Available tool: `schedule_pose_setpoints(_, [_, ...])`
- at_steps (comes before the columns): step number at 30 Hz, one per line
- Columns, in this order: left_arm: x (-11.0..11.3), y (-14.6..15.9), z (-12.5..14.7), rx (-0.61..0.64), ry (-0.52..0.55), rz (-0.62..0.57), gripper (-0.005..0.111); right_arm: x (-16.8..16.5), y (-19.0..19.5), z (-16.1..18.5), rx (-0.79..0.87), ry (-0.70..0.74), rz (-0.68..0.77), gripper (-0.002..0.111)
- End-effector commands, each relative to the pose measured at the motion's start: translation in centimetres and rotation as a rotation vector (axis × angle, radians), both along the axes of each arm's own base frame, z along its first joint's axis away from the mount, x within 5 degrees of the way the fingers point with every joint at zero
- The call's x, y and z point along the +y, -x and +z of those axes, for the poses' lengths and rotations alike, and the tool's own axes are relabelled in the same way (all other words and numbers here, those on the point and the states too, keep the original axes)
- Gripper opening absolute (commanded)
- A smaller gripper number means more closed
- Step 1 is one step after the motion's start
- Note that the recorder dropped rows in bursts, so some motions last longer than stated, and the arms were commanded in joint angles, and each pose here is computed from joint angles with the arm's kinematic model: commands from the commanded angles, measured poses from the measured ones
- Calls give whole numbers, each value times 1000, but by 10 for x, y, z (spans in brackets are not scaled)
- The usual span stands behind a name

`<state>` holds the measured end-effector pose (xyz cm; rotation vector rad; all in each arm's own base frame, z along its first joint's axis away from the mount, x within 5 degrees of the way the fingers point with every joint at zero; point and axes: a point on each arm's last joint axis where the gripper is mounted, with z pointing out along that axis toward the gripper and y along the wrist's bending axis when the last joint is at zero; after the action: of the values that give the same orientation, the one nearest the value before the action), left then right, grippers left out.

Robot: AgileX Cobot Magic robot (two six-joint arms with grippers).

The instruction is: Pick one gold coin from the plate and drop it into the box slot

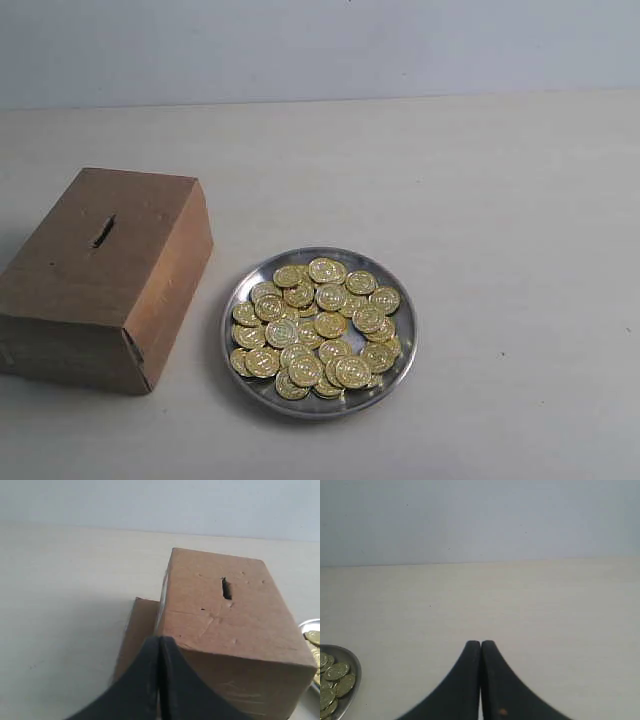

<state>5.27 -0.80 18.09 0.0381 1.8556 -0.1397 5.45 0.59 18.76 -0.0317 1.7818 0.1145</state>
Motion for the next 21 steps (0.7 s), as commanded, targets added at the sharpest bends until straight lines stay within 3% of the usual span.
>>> schedule_pose_setpoints(1, [0, -1, 5, -86, -95, -23, 1, 0, 0, 1, -31, 12, 0, 0])
schedule_pose_setpoints(2, [0, -2, 8, -111, -39, -16, 1, 0, -1, 3, -49, 10, -1, 0])
schedule_pose_setpoints(4, [-2, -2, 14, -148, 178, 7, 1, 0, -1, 8, -97, -70, -7, 0])
schedule_pose_setpoints(6, [-2, -3, 20, -203, 281, 25, 1, 1, -1, 14, -136, -277, -22, 0])
schedule_pose_setpoints(10, [1, -3, 28, -281, 333, 52, 1, 0, -2, 23, -222, -481, -39, 0])
schedule_pose_setpoints(16, [3, -3, 31, -313, 363, 65, 1, -2, -1, 28, -268, -561, -50, 0])
schedule_pose_setpoints(21, [2, -3, 31, -305, 410, 69, 1, -3, -1, 29, -261, -731, -60, 0])
